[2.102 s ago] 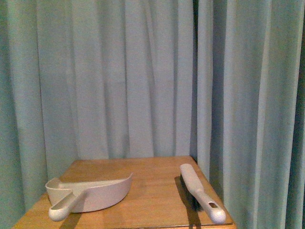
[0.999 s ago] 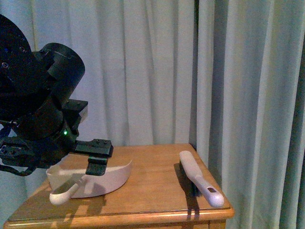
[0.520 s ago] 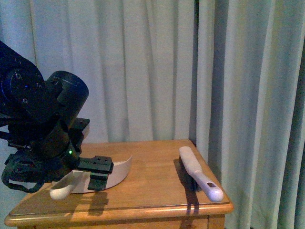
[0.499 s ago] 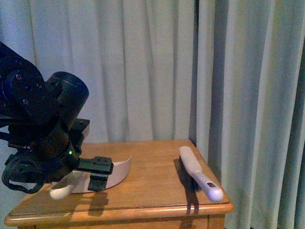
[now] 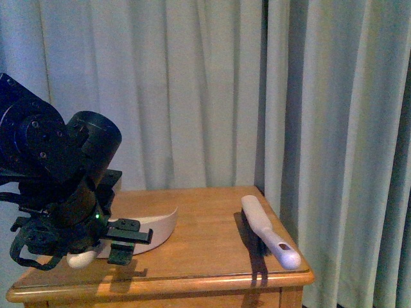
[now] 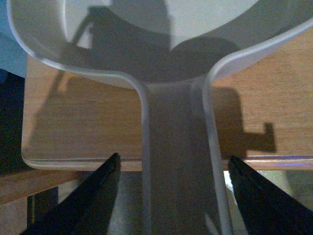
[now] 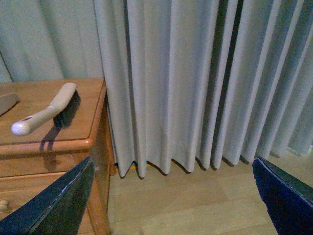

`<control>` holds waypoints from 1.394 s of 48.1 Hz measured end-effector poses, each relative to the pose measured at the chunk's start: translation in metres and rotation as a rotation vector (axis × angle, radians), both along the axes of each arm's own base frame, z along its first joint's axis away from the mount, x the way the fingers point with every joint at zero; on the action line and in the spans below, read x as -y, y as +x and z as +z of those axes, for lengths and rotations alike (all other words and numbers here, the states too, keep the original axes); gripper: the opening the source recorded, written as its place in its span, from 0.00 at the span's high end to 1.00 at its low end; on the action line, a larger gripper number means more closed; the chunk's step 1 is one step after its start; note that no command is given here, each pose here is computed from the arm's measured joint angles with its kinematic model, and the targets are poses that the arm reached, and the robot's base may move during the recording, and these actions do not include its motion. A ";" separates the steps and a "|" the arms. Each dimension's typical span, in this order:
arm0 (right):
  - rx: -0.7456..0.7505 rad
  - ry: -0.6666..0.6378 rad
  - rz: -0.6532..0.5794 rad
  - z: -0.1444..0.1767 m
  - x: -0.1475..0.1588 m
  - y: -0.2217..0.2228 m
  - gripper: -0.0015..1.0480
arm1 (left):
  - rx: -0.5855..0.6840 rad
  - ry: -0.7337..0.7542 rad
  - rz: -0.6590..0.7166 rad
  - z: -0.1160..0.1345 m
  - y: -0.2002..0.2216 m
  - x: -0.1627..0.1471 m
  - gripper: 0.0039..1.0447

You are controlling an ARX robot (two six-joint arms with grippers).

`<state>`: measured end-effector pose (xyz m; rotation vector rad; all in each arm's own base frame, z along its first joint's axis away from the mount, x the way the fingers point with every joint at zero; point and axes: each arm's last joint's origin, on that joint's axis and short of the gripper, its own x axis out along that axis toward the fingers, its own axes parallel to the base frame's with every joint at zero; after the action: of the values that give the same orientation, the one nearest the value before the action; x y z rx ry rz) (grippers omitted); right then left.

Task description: Clean up trash

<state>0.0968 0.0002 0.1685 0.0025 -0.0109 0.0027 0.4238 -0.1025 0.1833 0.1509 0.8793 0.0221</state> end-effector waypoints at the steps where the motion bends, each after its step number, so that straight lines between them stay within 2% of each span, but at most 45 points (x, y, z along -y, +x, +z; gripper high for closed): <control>1: 0.000 0.000 0.000 0.000 0.000 0.000 0.07 | 0.002 0.001 0.001 0.000 0.000 0.000 0.43; 7: 0.000 0.000 0.000 0.000 0.000 0.000 0.07 | 0.022 0.010 0.011 0.001 0.002 -0.002 0.69; 9: 0.000 0.000 0.000 0.000 0.000 0.000 0.07 | 0.029 0.011 0.013 0.001 0.002 -0.003 0.74; 19: 0.000 0.000 0.000 0.000 0.000 0.000 0.07 | 0.105 0.019 0.006 0.007 -0.005 -0.006 0.75; 32: 0.000 0.000 0.000 0.000 0.000 0.000 0.07 | 0.463 0.071 -0.044 0.053 -0.041 -0.013 0.75; 37: 0.000 0.000 0.000 0.000 0.000 0.000 0.07 | 0.637 0.074 -0.094 0.071 -0.072 -0.016 0.75; 41: 0.000 0.000 0.000 0.000 0.000 0.000 0.07 | 0.728 0.060 -0.132 0.079 -0.095 -0.019 0.75; 49: 0.000 0.000 0.000 0.000 0.000 0.000 0.07 | 0.966 0.012 -0.218 0.087 -0.171 -0.034 0.75; 54: 0.000 0.000 0.000 0.000 0.000 0.000 0.07 | 1.049 -0.028 -0.242 0.084 -0.218 -0.053 0.75; 64: 0.000 0.000 0.000 0.000 0.000 0.000 0.07 | 1.115 -0.090 -0.272 0.078 -0.272 -0.077 0.75; 65: -0.027 -0.020 -0.033 -0.002 0.000 0.000 0.07 | 1.181 -0.084 -0.186 0.067 -0.308 -0.113 0.75; 67: -0.111 -0.070 -0.112 -0.003 -0.001 0.001 0.07 | 1.173 -0.089 -0.164 0.064 -0.308 -0.115 0.75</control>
<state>0.0977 0.0010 0.1655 -0.0676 0.1004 -0.1093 0.1162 0.0125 0.2476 0.0998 -0.3040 -0.0767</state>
